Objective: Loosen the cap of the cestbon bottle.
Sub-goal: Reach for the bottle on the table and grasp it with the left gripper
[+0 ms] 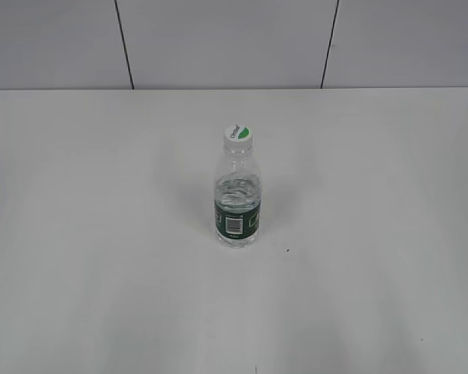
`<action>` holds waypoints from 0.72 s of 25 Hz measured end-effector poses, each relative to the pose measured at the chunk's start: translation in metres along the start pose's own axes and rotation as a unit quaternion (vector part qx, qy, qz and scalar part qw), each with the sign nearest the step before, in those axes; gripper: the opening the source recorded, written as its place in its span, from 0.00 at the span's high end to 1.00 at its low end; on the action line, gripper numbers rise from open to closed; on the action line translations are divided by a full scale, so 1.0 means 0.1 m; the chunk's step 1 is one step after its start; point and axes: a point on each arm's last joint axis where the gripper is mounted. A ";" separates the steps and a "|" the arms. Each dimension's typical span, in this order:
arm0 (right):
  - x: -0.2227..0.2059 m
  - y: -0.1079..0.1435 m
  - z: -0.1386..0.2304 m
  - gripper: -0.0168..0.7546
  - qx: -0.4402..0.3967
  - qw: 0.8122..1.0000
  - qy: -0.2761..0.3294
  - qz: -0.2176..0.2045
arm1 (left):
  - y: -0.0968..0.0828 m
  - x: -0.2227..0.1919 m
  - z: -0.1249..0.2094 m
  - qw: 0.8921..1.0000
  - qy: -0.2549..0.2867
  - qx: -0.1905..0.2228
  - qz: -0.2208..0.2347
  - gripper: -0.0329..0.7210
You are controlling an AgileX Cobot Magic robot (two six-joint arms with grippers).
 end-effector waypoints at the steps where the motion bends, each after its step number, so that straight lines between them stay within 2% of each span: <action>1: 0.00 0.00 0.00 0.23 0.000 1.000 0.000 0.000 | 0.00 0.00 0.00 1.000 0.000 0.000 0.000 0.63; 18: 0.00 0.00 0.00 0.23 0.000 1.000 0.000 0.000 | 0.00 0.00 0.00 1.000 0.000 0.000 0.000 0.63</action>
Point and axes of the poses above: a point on each arm's last joint axis where the gripper is mounted, x pointing back along that axis away from the gripper, y along the wrist's bending axis when the last joint is at zero, z = x × y, and after that the axes turned 14 degrees about -x, right-handed
